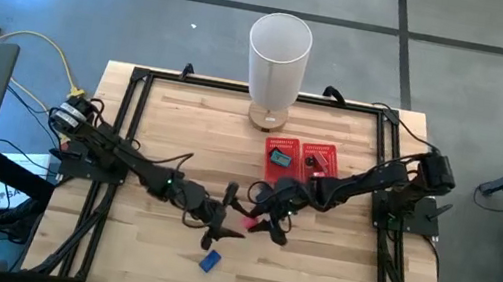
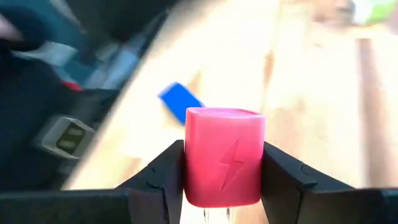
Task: Pick & Place Office items
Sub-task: Put the pink charger adapter into the right red bin
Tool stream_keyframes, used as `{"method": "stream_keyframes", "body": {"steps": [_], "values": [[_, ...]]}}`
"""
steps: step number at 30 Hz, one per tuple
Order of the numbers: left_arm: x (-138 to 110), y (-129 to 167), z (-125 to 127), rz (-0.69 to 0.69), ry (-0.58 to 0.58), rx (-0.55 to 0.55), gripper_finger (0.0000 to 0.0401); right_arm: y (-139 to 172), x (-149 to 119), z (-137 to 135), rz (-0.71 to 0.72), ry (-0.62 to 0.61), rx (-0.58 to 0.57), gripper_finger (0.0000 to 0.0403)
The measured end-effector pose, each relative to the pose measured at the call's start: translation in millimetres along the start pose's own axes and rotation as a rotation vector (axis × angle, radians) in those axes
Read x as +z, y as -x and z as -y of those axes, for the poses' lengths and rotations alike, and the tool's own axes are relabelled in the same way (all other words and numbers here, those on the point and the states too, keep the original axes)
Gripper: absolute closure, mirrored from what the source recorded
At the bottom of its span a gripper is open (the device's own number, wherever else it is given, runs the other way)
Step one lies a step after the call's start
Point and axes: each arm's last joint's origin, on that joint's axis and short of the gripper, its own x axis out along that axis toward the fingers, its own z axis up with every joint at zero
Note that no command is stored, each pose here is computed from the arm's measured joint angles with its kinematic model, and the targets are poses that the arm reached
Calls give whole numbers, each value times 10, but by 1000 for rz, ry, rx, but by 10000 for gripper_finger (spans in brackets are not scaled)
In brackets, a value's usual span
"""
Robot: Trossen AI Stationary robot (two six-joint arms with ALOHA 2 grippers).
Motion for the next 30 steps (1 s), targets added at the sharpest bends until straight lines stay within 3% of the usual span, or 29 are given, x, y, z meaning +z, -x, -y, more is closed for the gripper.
{"method": "stream_keyframes", "body": {"steps": [4,7,15,19,23,26,30], "values": [[52,9,37,38,158,-1,156,54,-43,-89,-56,43,-169,253],[64,16,76,33,200,11,155,148,-32,-222,-78,70,-293,253],[23,25,130,-25,352,12,155,684,-60,-551,-188,97,-690,253],[-30,18,97,-68,395,21,155,960,-79,-546,-196,-26,-843,253],[-59,12,63,-86,424,33,155,1159,-165,-350,-224,-290,-1022,253],[-74,10,47,-95,468,40,155,1253,-244,-171,-292,-419,-1134,253],[-104,12,52,-126,471,39,155,1242,-270,13,-329,-501,-1154,253]]}}
